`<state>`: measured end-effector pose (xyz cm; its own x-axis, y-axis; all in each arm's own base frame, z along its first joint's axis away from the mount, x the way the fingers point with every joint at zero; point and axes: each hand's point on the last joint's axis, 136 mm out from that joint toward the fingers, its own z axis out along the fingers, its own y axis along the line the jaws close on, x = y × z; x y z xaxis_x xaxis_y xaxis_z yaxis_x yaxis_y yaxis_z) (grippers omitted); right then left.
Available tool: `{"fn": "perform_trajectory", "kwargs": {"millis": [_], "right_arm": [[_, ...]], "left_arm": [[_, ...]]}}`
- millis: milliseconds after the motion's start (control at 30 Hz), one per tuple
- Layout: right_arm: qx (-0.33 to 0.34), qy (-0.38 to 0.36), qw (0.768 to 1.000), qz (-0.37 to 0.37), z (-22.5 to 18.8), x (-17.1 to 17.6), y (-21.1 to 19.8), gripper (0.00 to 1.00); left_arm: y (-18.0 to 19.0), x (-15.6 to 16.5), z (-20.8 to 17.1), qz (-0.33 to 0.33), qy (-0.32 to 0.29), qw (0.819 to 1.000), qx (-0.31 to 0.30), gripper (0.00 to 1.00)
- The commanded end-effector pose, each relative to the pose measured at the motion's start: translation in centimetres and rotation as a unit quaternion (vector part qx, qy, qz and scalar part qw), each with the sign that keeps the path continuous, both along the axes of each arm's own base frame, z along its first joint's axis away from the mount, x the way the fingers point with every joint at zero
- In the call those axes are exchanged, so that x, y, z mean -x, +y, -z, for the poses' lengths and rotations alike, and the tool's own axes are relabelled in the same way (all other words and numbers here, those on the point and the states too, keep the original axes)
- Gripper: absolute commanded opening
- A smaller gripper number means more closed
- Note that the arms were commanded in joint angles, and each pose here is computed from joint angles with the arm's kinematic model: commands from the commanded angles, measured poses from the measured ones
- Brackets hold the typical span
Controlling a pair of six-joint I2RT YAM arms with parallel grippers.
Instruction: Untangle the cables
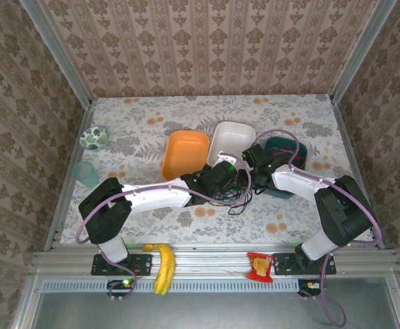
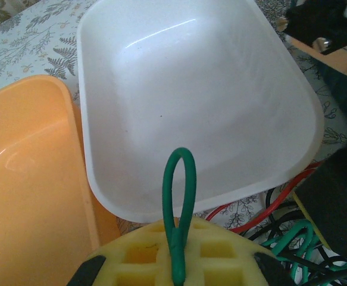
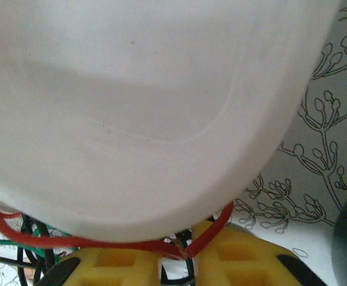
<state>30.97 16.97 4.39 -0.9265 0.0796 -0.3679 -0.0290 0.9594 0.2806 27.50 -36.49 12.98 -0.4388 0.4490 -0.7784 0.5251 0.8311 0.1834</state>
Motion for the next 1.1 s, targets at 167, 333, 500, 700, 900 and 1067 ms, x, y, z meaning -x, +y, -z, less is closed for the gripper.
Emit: {"fn": "perform_trajectory", "kwargs": {"millis": [167,333,500,700,900,1067], "right_arm": [[-0.001,-0.05,0.999,-0.009,-3.2,-1.0,0.1,0.01],[-0.04,-0.118,0.991,-0.043,-8.8,0.3,0.4,0.0],[-0.054,-0.184,0.981,-0.03,-14.5,1.1,-0.9,0.0],[-0.078,-0.259,0.963,0.011,-21.2,0.6,-2.5,0.0],[-0.05,-0.354,0.931,0.073,-28.4,0.1,-6.0,0.0],[-0.056,-0.441,0.888,0.117,-35.1,0.9,-9.3,0.0]], "left_arm": [[-0.8,0.5,0.4,0.022,0.01,1.0,-0.014,0.0],[-1.4,0.8,1.0,0.034,0.024,0.999,-0.02,0.0],[-1.4,0.8,1.4,0.035,0.031,0.999,-0.025,0.0],[-1.5,0.8,1.8,0.033,0.038,0.998,-0.033,0.0],[-0.8,0.5,2.2,0.02,0.046,0.998,-0.037,0.0],[-0.4,0.3,2.5,0.011,0.054,0.998,-0.039,0.0]]}}
